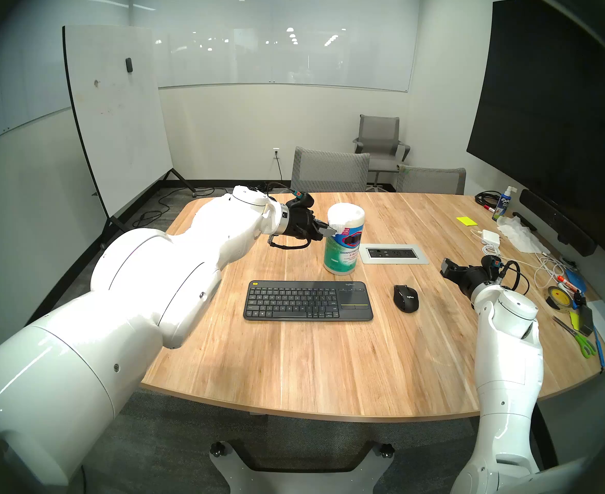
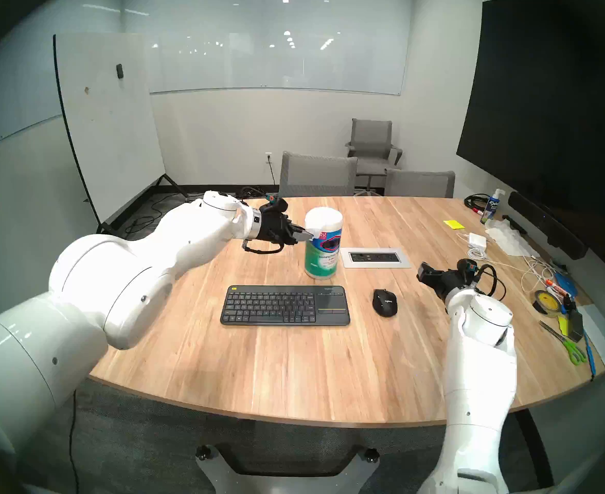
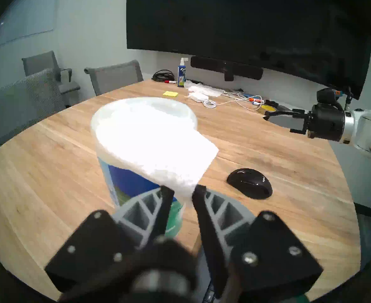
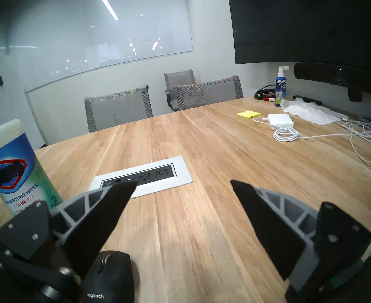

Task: Wipe the keyboards and mice with a disinfecting wipe, then set the wipe down

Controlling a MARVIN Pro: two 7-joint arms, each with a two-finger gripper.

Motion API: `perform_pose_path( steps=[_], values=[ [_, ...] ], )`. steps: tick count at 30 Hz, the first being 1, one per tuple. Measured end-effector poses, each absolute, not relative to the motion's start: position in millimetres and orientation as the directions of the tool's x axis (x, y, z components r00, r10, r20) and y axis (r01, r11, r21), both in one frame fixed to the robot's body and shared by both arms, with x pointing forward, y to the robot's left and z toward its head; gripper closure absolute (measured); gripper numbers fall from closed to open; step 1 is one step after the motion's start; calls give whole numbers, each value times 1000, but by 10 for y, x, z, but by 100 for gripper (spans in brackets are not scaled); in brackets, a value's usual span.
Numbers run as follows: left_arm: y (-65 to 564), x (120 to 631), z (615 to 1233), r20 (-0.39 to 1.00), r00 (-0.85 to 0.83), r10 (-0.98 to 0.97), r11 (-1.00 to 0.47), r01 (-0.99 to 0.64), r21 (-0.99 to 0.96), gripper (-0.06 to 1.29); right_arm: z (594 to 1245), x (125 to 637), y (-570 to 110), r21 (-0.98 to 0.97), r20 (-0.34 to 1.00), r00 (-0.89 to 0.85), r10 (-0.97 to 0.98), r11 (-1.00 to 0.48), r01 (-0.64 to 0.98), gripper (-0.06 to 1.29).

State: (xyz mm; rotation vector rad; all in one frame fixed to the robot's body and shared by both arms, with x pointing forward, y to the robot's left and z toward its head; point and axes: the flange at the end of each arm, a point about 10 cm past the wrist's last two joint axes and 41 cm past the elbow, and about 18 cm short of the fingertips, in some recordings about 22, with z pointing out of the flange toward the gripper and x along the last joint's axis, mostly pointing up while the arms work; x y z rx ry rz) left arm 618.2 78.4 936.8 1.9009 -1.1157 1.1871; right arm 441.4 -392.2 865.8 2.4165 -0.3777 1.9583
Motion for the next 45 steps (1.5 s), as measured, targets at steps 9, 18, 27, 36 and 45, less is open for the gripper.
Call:
perform_pose_path(
  steps=[9,18,27,36,45],
  values=[
    [765,6173,9413,920,218,-326,-421,-905,65,123,8658,4414,-3922,-144,965,190,-181,-971,-191,0],
    [804,6152,9450,924,199,-326,-388,-920,62,125,8658,4414,-3922,-144,965,190,-181,-971,-191,0],
    [896,6103,9443,922,199,-332,-360,-930,71,125,8658,4414,-3922,-144,965,190,-181,-971,-191,0],
    [1003,6060,9481,925,182,-334,-351,-935,57,125,8658,4414,-3922,-144,965,190,-181,-971,-191,0],
    [1115,6022,9605,932,153,-328,-353,-935,29,125,8658,4414,-3922,-144,965,190,-181,-971,-191,0]
  ],
)
